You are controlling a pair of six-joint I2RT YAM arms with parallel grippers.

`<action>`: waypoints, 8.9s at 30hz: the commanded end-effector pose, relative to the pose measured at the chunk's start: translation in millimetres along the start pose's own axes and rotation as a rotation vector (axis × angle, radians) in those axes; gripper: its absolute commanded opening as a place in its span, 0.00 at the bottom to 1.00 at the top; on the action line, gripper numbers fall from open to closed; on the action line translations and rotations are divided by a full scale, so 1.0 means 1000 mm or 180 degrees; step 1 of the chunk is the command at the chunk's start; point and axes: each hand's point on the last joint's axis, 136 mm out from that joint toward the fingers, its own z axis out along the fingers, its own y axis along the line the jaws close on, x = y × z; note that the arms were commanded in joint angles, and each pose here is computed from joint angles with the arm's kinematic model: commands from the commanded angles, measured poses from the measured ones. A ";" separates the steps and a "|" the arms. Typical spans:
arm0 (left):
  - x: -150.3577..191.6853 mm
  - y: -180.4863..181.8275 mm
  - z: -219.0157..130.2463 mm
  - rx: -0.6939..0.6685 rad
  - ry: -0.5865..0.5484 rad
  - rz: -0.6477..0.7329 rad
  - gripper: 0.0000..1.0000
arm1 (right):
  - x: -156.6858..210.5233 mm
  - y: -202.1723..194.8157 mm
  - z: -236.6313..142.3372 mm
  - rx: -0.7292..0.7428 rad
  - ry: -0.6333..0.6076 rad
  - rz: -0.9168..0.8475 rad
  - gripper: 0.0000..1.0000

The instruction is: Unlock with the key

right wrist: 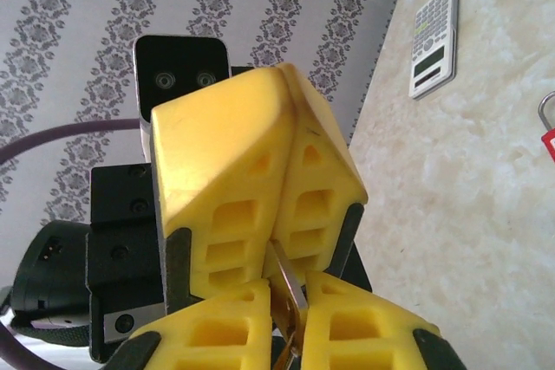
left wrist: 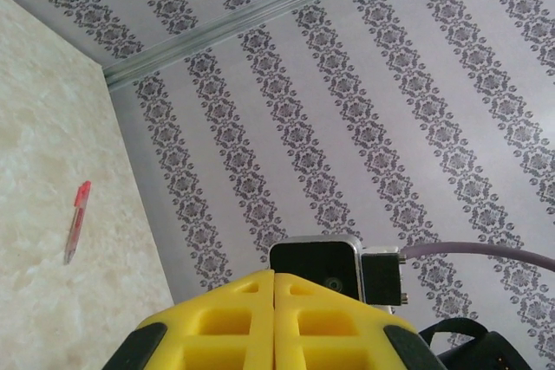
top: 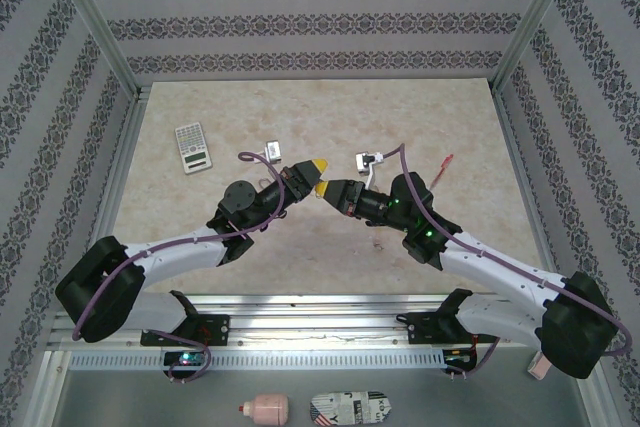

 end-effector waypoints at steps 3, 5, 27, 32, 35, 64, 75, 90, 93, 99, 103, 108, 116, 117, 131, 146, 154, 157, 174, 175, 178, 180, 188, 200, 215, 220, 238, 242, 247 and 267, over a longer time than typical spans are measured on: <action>0.008 -0.024 0.000 0.0326 0.0067 0.0039 0.00 | -0.004 0.021 -0.003 -0.0216 -0.0026 -0.0130 0.01; 0.009 -0.024 -0.001 0.0333 0.0073 0.0042 0.00 | -0.005 0.023 -0.004 -0.0233 -0.0039 -0.0118 0.00; -0.050 0.135 -0.124 -0.3764 0.1492 0.0994 0.96 | 0.022 -0.055 -0.027 0.1399 0.0467 -0.0802 0.00; -0.039 0.177 -0.104 -0.3952 0.1730 0.0654 0.92 | 0.030 -0.062 -0.020 0.1412 0.0586 -0.0838 0.00; -0.038 0.197 -0.102 -0.4113 0.1801 0.0498 0.89 | 0.035 -0.065 -0.019 0.1405 0.0627 -0.0852 0.00; -0.027 0.302 -0.096 -0.4506 0.1518 -0.0584 0.68 | 0.056 -0.086 -0.016 0.1315 0.0777 -0.0840 0.00; -0.026 0.301 -0.086 -0.4349 0.1600 -0.0544 0.29 | 0.059 -0.083 -0.008 0.1254 0.0811 -0.0830 0.00; -0.082 0.151 -0.025 -0.2127 -0.0008 -0.0857 0.01 | 0.037 -0.028 0.002 0.0800 0.0313 -0.1221 0.00; -0.081 0.133 -0.023 -0.1919 -0.0100 -0.1009 0.00 | 0.023 -0.019 0.004 0.0836 0.0173 -0.1389 0.00; -0.080 0.110 -0.023 -0.1638 -0.0251 -0.1215 0.00 | 0.012 -0.018 0.017 0.0932 0.0139 -0.1607 0.00; -0.076 0.101 -0.021 -0.1436 -0.0329 -0.1350 0.00 | 0.002 -0.020 0.019 0.1019 -0.0023 -0.1678 0.00; -0.076 0.084 -0.019 -0.1124 -0.0445 -0.1501 0.00 | -0.009 -0.025 0.021 0.1158 -0.0179 -0.1757 0.00; -0.074 0.061 -0.020 -0.0969 -0.0496 -0.1503 0.00 | -0.028 -0.040 0.024 0.1392 -0.0374 -0.1764 0.00; -0.073 0.060 -0.019 -0.0953 -0.0492 -0.1500 0.00 | -0.031 -0.040 0.025 0.1396 -0.0420 -0.1764 0.00; -0.060 0.063 -0.018 -0.0963 -0.0467 -0.1622 0.00 | -0.056 -0.034 0.031 0.1394 -0.0701 -0.1892 0.00; -0.054 0.057 -0.012 -0.0945 -0.0414 -0.1651 0.00 | -0.056 -0.050 0.035 0.1519 -0.0629 -0.1915 0.00; -0.054 0.056 -0.012 -0.0930 -0.0414 -0.1654 0.00 | -0.055 -0.055 0.035 0.1545 -0.0608 -0.1915 0.00; -0.053 0.055 -0.008 -0.0908 -0.0387 -0.1672 0.00 | -0.054 -0.058 0.038 0.1545 -0.0592 -0.1913 0.00; -0.042 0.046 0.005 -0.0826 -0.0267 -0.1798 0.00 | -0.044 -0.061 0.047 0.1402 -0.0548 -0.2086 0.00; -0.042 0.044 0.007 -0.0807 -0.0250 -0.1797 0.00 | -0.043 -0.063 0.047 0.1396 -0.0543 -0.2098 0.00; -0.039 0.041 0.011 -0.0793 -0.0167 -0.1751 0.00 | -0.041 -0.062 0.049 0.1336 -0.0471 -0.2140 0.00; -0.037 0.038 0.010 -0.0809 -0.0119 -0.1713 0.00 | -0.041 -0.061 0.048 0.1296 -0.0433 -0.2165 0.00; -0.026 0.032 0.011 -0.0800 0.0101 -0.1656 0.00 | -0.038 -0.059 0.045 0.1196 -0.0240 -0.2255 0.00; -0.019 0.006 0.027 -0.0414 0.0323 -0.1519 0.00 | -0.046 -0.062 0.040 0.1241 -0.0347 -0.2014 0.00; 0.000 -0.029 0.034 -0.0313 0.0711 -0.1037 0.00 | -0.048 -0.045 0.045 0.1238 -0.0353 -0.2306 0.00; 0.006 -0.028 0.033 -0.0175 0.0790 -0.1179 0.00 | -0.051 -0.037 0.040 0.1215 -0.0409 -0.2456 0.00; 0.019 -0.006 0.019 -0.0677 0.0990 -0.0813 0.00 | -0.072 -0.022 0.007 0.1118 -0.0540 -0.2063 0.00; 0.019 0.007 0.010 -0.0898 0.0982 -0.0700 0.00 | -0.074 -0.019 0.000 0.1150 -0.0557 -0.2018 0.00; 0.017 0.022 0.000 -0.1188 0.0971 -0.0528 0.00 | -0.073 -0.024 -0.004 0.1185 -0.0474 -0.1905 0.00; -0.013 0.033 -0.033 -0.2172 0.0810 0.0494 0.00 | -0.062 -0.028 0.011 0.1077 -0.0251 -0.1431 0.00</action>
